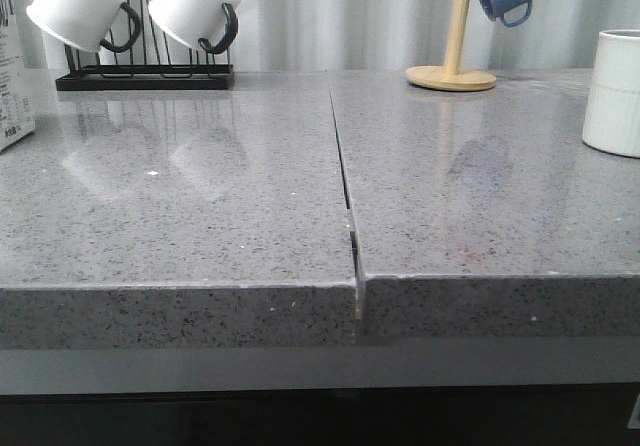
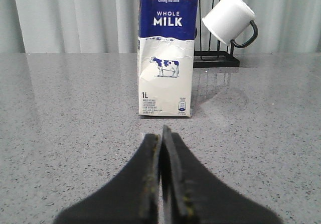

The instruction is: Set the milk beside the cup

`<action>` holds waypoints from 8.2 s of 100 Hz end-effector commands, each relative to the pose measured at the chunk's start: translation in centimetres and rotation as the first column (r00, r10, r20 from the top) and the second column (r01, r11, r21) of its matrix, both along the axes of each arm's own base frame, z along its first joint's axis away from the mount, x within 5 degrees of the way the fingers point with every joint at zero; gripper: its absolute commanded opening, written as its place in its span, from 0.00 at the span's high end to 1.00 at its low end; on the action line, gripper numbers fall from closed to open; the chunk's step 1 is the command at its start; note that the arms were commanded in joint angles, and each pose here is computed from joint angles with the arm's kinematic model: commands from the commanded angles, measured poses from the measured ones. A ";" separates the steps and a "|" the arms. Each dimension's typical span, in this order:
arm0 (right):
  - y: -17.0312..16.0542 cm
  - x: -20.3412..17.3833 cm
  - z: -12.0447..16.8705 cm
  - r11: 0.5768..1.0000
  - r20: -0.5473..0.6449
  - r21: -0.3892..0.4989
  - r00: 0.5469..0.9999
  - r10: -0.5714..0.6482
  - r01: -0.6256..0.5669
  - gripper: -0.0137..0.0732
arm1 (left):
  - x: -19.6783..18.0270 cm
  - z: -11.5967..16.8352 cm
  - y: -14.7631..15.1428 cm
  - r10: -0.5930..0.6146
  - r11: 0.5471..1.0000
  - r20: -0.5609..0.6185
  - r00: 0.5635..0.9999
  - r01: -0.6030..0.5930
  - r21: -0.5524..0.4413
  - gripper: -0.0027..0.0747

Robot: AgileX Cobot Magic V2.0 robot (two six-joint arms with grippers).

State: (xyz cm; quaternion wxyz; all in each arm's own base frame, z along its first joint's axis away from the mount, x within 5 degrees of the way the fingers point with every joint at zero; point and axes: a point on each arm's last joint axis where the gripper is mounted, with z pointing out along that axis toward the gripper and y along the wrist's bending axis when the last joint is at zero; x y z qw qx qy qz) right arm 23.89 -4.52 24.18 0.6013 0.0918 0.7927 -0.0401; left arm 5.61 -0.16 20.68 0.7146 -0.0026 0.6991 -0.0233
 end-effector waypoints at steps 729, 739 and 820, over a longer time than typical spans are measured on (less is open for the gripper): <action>7.7 -16.4 4.5 0.838 0.322 -0.028 0.788 0.524 -0.546 0.92 | 17.3 10.7 -1.5 -0.032 0.998 -0.075 0.997 0.028 -0.050 0.13; 7.7 -16.4 4.5 0.838 0.322 -0.028 0.788 0.524 -0.546 0.92 | 18.4 10.7 -1.5 -0.030 0.998 -0.080 0.996 0.026 -0.049 0.13; 7.7 -16.4 4.5 0.838 0.322 -0.028 0.788 0.524 -0.546 0.92 | 25.9 9.8 -0.8 0.015 0.999 -0.033 0.999 -0.016 -0.048 0.17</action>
